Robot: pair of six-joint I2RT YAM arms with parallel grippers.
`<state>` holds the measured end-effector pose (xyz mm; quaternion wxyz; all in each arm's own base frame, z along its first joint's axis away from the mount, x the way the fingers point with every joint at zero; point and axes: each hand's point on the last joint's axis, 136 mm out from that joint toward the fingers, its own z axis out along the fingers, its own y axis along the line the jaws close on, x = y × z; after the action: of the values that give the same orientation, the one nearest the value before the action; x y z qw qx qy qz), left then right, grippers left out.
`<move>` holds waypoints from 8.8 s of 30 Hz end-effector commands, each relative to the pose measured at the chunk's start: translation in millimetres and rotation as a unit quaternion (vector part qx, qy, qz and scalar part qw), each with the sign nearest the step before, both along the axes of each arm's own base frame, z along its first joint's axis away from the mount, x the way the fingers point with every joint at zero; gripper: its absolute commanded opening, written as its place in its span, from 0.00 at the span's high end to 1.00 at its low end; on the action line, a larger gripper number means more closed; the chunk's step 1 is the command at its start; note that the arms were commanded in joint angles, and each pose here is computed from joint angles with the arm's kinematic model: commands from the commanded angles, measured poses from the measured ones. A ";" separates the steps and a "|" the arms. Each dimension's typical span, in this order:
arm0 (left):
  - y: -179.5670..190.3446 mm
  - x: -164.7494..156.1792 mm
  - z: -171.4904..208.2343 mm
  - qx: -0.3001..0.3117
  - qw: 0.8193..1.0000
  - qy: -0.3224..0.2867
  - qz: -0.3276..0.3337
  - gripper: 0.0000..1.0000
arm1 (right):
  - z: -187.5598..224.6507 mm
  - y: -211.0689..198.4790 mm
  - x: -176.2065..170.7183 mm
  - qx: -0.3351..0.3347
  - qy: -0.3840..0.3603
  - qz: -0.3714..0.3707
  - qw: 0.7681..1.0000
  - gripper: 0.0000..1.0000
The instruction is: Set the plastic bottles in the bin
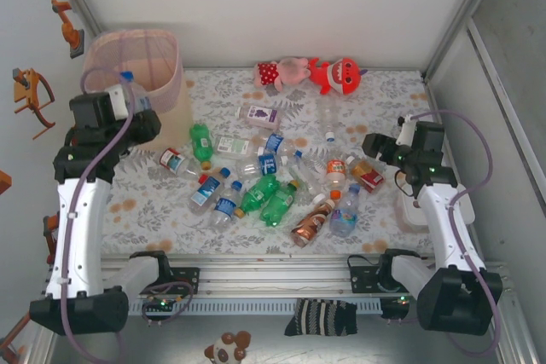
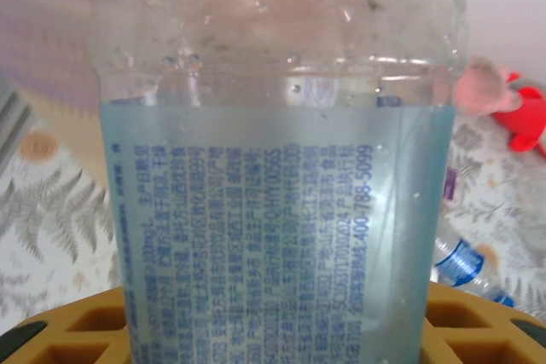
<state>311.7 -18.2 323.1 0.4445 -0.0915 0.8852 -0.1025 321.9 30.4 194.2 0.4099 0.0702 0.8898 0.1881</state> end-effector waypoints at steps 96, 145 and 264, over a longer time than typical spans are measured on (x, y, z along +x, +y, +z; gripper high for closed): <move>-28.3 6.7 -1.8 -0.047 0.996 0.033 -0.074 0.31 | 17.3 4.5 -48.0 0.003 0.004 -0.001 1.000 0.15; -17.2 30.0 -261.2 -0.268 0.935 0.171 0.158 0.21 | 24.6 -1.7 -55.9 -0.017 0.012 -0.010 1.000 0.15; 62.3 187.0 -187.5 0.191 0.950 0.229 -0.098 0.37 | 26.8 -8.7 -49.1 -0.026 0.017 -0.028 0.999 0.15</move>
<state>507.1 41.9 178.5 0.2844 0.0503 0.9561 0.0502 271.2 22.1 224.2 0.4028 0.0805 0.8995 0.1488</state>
